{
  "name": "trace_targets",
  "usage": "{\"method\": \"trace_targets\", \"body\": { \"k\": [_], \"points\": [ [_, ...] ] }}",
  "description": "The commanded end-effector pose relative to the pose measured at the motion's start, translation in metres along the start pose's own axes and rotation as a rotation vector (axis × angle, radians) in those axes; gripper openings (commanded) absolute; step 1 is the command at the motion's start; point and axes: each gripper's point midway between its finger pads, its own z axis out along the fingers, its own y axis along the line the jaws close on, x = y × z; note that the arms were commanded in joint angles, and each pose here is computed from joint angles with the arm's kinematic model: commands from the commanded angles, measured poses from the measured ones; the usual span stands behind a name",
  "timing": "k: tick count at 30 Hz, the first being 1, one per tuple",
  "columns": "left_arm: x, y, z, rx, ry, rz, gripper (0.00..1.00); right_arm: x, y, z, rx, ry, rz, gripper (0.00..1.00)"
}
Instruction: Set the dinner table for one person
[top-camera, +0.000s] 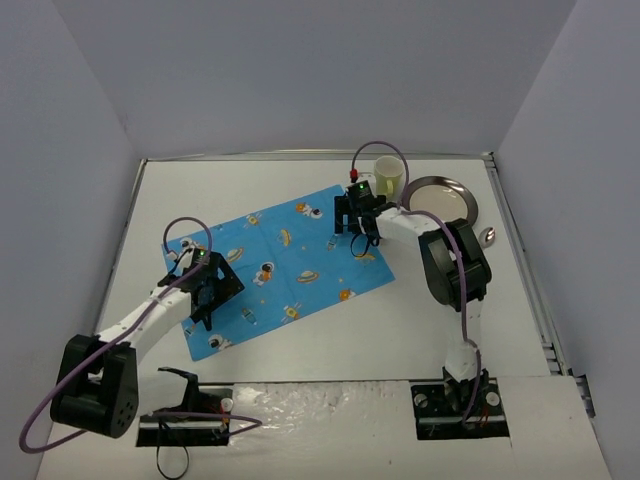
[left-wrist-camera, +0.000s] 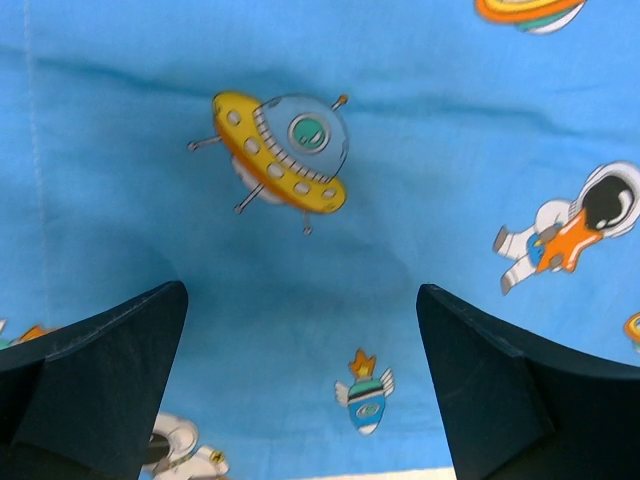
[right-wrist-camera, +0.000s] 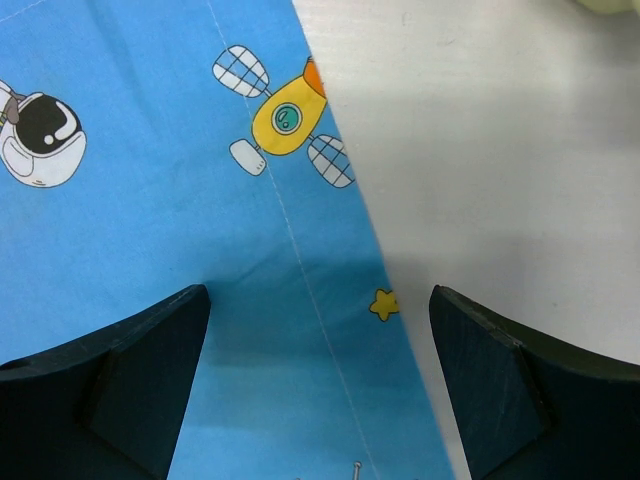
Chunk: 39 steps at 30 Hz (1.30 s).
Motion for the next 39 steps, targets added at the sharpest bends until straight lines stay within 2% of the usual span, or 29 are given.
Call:
{"method": "trace_targets", "body": {
  "k": [1,5,9,13,20,27,30,33,39],
  "points": [
    [-0.036,-0.018,-0.042,0.043,-0.09,0.07,0.97,-0.043,0.008,-0.032,-0.058,-0.071,-0.059,0.88],
    [-0.084,-0.036,-0.075,0.049,-0.218,0.211,0.97,-0.046,0.009,-0.052,-0.13,-0.07,-0.1,0.84],
    [-0.102,-0.05,-0.078,0.05,-0.216,0.333,0.97,-0.044,0.011,-0.049,-0.166,-0.051,-0.187,0.8],
    [-0.114,-0.058,-0.088,0.06,-0.221,0.448,0.97,-0.053,0.014,-0.032,-0.187,-0.054,-0.252,0.7],
    [-0.118,-0.048,-0.106,0.105,-0.29,0.499,0.97,-0.066,0.023,0.0,-0.202,-0.066,-0.291,0.55],
    [-0.113,-0.03,-0.113,0.119,-0.35,0.512,0.97,-0.052,0.017,0.029,-0.168,-0.028,-0.312,0.54],
    [-0.113,-0.02,-0.112,0.09,-0.376,0.501,0.97,-0.043,0.015,0.039,-0.156,-0.008,-0.321,0.51],
    [-0.113,-0.012,-0.11,0.061,-0.386,0.5,0.97,-0.04,0.012,0.045,-0.145,0.0,-0.323,0.41],
    [-0.119,-0.006,-0.111,0.024,-0.408,0.489,0.97,-0.041,0.004,0.059,-0.117,0.0,-0.322,0.09]
  ]
}}
